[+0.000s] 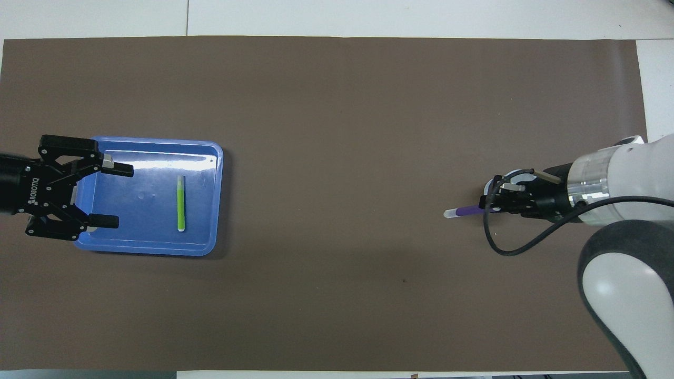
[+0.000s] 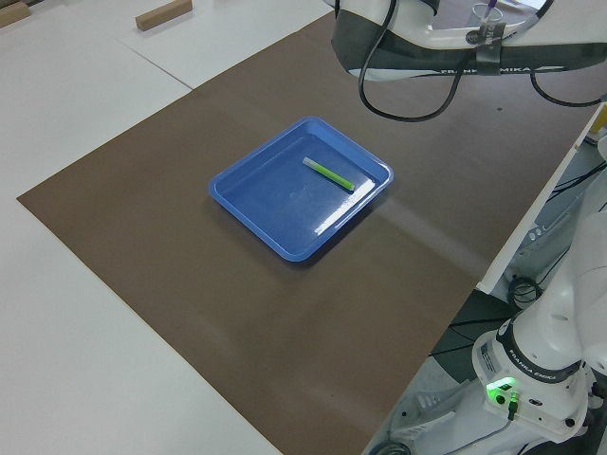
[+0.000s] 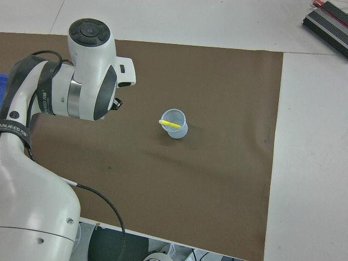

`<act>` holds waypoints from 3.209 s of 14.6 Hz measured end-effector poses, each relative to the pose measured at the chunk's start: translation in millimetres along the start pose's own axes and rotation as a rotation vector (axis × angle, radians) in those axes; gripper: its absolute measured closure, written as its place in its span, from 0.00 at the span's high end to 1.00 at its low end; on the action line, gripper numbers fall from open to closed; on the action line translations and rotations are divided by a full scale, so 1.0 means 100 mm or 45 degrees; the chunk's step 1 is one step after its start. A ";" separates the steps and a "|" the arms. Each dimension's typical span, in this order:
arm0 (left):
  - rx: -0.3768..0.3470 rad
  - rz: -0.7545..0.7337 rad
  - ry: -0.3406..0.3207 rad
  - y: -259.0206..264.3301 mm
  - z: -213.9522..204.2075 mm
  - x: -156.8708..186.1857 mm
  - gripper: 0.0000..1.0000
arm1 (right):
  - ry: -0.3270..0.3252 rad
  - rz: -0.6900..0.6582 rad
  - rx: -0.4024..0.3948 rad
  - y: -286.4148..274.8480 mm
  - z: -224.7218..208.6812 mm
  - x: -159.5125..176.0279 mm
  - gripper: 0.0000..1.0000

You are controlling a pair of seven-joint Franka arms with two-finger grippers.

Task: Right arm passes pens to left for tray arrangement
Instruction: 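Carry the purple pen toward the left gripper over the tray, then grasp the purple pen with the left gripper and open the right gripper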

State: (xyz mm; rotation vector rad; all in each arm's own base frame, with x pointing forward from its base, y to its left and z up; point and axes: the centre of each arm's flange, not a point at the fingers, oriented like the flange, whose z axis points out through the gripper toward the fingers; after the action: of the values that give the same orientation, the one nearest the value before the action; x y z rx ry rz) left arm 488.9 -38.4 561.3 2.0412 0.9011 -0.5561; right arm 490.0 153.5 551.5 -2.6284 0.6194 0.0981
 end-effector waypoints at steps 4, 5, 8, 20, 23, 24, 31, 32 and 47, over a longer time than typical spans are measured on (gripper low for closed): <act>-0.087 -0.194 0.025 0.00 0.30 -0.13 1.00 | -0.022 0.348 0.274 -0.68 0.13 -0.41 0.18; -0.120 -0.221 0.027 0.03 0.38 -0.17 1.00 | -0.052 0.416 0.317 -0.80 0.13 -0.49 0.18; -0.192 -0.270 0.012 -0.04 0.59 -0.27 1.00 | -0.129 0.559 0.358 -1.15 0.13 -0.74 0.18; -0.287 -0.492 0.060 0.09 1.00 -0.72 0.99 | -0.370 0.866 0.503 -2.04 0.51 -0.99 0.18; -0.303 -0.518 0.072 0.07 0.98 -0.73 0.89 | -0.391 0.854 0.497 -2.10 0.55 -1.06 0.18; -0.310 -0.528 0.079 0.07 0.98 -0.72 0.85 | -0.393 0.851 0.496 -2.11 0.55 -1.08 0.18; -0.316 -0.541 0.082 0.07 0.97 -0.73 0.69 | -0.392 0.849 0.495 -2.11 0.55 -1.08 0.18; -0.318 -0.541 0.082 0.07 0.97 -0.73 0.69 | -0.392 0.848 0.495 -2.11 0.55 -1.08 0.18; -0.334 -0.567 0.080 0.06 0.89 -0.72 0.17 | -0.387 0.839 0.500 -2.13 0.56 -1.11 0.18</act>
State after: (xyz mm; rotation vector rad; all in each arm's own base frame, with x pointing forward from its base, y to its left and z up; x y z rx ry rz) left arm 440.8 -142.5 560.1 1.6344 1.4036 -0.5757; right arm 485.7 394.9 604.5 -1.8982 1.2222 0.5047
